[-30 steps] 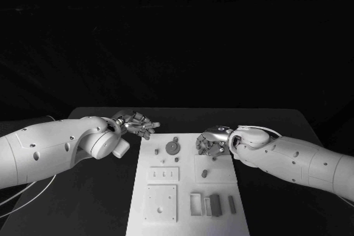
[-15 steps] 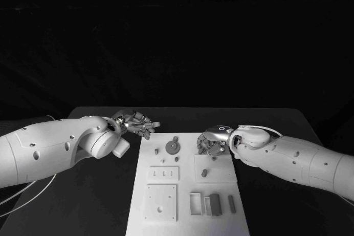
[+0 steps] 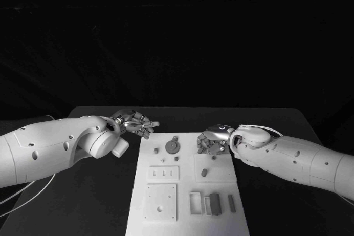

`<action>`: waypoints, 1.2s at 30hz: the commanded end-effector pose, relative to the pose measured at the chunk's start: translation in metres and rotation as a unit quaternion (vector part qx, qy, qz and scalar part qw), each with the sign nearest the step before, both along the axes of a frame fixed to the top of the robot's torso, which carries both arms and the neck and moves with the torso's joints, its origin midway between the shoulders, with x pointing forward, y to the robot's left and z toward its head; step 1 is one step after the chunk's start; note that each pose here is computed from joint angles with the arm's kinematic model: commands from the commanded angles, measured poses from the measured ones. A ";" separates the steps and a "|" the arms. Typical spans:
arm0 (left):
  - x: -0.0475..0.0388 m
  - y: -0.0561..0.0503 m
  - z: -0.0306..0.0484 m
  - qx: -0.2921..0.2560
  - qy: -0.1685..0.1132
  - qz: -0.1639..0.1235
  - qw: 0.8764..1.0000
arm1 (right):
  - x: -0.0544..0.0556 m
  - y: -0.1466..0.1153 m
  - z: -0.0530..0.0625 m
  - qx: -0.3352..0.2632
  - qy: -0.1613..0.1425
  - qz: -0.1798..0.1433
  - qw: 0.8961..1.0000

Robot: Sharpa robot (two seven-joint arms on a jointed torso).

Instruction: Assemble the parts on the task board

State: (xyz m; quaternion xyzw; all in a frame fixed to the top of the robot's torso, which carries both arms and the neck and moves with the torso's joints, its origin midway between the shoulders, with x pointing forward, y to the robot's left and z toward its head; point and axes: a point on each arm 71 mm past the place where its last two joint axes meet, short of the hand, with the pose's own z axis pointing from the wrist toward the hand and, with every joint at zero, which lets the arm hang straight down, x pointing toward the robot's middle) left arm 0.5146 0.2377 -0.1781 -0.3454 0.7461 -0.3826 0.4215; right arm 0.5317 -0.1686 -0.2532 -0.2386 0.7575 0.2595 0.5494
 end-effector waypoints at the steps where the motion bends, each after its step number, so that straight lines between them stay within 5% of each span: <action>1: -0.0006 -0.002 0.0011 -0.005 -0.001 -0.007 1.000 | 0.000 0.000 0.000 0.004 0.006 -0.007 1.000; 20: 0.0010 -0.002 0.0010 -0.005 -0.002 -0.006 1.000 | -0.001 -0.003 -0.001 0.010 0.020 -0.021 1.000; 36: 0.0012 -0.001 0.0011 -0.004 -0.003 -0.004 1.000 | 0.004 -0.013 0.000 0.079 0.067 -0.104 0.989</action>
